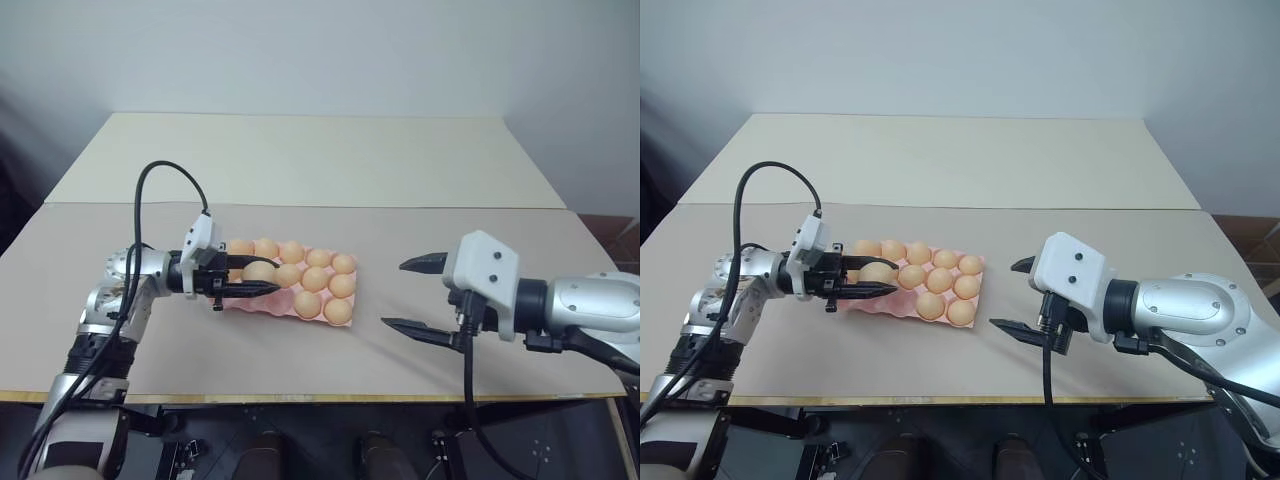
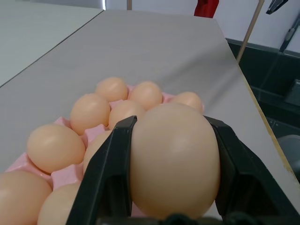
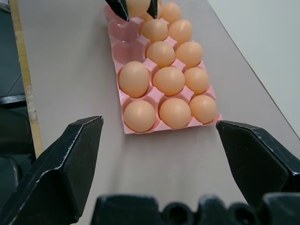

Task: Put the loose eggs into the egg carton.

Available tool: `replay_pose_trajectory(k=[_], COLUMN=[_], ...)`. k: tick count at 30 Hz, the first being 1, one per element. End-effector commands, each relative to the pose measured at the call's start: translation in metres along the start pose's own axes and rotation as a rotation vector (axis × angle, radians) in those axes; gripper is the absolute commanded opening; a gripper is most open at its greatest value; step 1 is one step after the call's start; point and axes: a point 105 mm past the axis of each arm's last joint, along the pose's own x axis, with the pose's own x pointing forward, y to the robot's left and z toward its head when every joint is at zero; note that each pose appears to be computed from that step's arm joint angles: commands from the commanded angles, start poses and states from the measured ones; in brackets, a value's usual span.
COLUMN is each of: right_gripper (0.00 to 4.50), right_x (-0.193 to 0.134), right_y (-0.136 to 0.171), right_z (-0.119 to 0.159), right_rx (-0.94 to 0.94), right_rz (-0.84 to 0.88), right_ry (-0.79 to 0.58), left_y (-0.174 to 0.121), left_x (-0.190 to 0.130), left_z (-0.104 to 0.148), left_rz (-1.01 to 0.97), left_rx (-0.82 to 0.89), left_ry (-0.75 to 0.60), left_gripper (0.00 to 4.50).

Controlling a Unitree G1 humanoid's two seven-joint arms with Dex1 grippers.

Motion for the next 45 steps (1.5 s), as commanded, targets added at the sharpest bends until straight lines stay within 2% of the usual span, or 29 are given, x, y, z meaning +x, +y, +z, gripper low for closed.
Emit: replay_pose_trajectory(k=[1,3,11,12,19,22,28,37,45], right_gripper=[4.5,4.5,4.5,4.5,4.5,4.5,4.5,4.5,4.5], right_x=[-0.004,-0.004,-0.006,-0.006,-0.007,-0.008,-0.009,0.001,0.008], right_y=[-0.002,-0.003,-0.005,-0.006,-0.007,-0.007,-0.008,-0.014,-0.017], right_z=[0.006,0.006,0.006,0.005,0.004,0.004,0.002,0.002,0.001], right_rx=[-0.029,-0.031,-0.035,-0.036,-0.039,-0.038,-0.04,-0.07,-0.09], right_rz=[-0.031,-0.034,-0.043,-0.043,-0.04,-0.034,-0.002,0.075,0.13], right_ry=[-0.019,-0.017,-0.012,-0.01,-0.002,-0.003,-0.002,-0.025,-0.032], left_y=[0.0,0.0,-0.002,-0.003,-0.003,-0.007,-0.024,-0.044,-0.058], left_x=[0.008,0.013,0.02,0.02,0.009,-0.012,-0.06,-0.14,-0.172], left_z=[0.003,0.001,-0.001,-0.001,0.009,0.014,0.009,0.001,-0.002], left_rz=[-0.033,-0.042,-0.075,-0.077,-0.062,-0.017,0.134,0.475,0.648], left_rx=[0.048,0.053,0.071,0.072,0.083,0.097,0.099,0.049,0.02], left_ry=[-0.002,-0.007,-0.033,-0.033,-0.049,-0.027,0.104,0.308,0.384], left_gripper=[1.8,1.8,4.3,4.46,4.46,4.46,4.46,4.46,4.46])
